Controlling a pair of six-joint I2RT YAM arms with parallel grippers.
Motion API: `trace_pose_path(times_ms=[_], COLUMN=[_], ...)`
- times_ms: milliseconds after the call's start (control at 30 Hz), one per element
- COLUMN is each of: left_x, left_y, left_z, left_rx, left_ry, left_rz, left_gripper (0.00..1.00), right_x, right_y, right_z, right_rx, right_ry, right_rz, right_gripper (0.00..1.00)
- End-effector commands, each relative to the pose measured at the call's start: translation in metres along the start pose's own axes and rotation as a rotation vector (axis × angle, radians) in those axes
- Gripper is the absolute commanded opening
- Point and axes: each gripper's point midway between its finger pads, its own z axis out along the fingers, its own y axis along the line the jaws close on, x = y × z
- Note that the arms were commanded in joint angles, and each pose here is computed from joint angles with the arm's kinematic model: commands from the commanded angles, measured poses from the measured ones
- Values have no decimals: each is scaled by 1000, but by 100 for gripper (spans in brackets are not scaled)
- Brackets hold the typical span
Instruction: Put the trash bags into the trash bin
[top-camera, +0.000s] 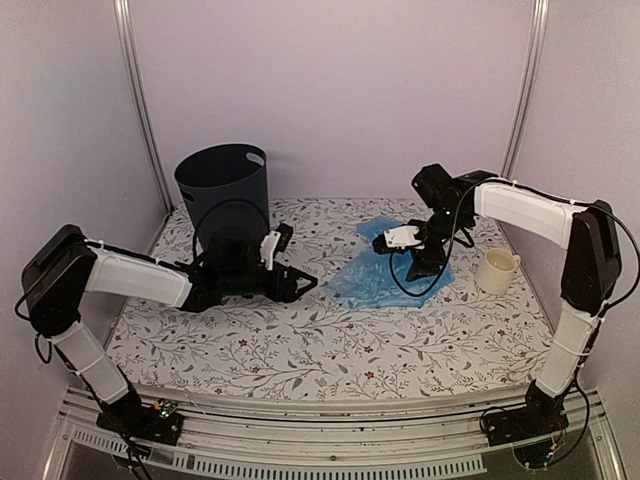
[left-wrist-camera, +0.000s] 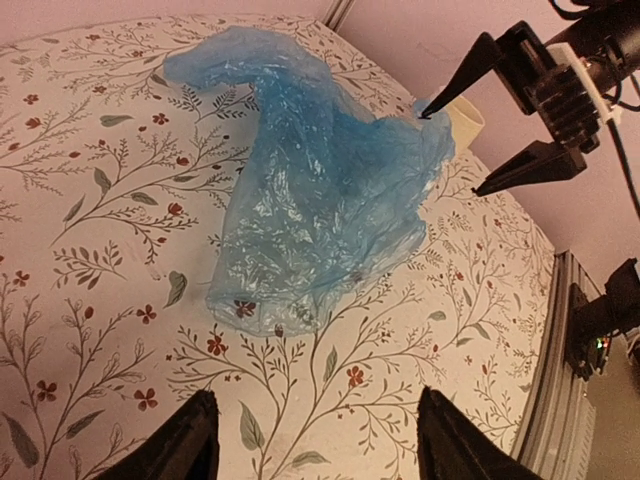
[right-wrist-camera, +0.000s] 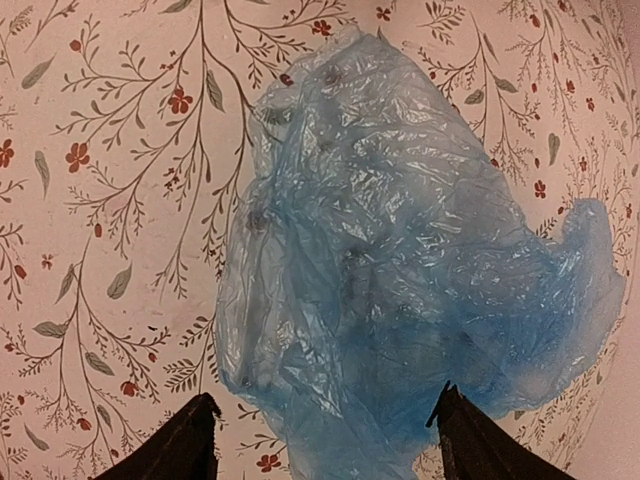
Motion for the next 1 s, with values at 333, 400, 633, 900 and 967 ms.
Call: trace_pose_path(times_ms=[333,400,633,900,967], left_x=[-4,-3,-12,-41,-43], left_y=[-8,-8,-8,-15,-18], left_z=[-9,-8,-6,-20,-23], left_rx=[6,8,-16,-35,-27], left_ry=[-44,-43,-50,-137,-146], left_rz=[-7,-10,-40,-90,-98], left_gripper=[68,68,66,65,65], right_x=[9,4,-52,-46,-41], right_y=[11,5,-70,-129,-130], right_z=[48,47,-15,-64,-67], right_rx=[-91,-72,127,198,175], right_ry=[154,145,-87,-335,-394], right_rz=[-35,-13,170,566,656], right_gripper=[38,25,2,2,2])
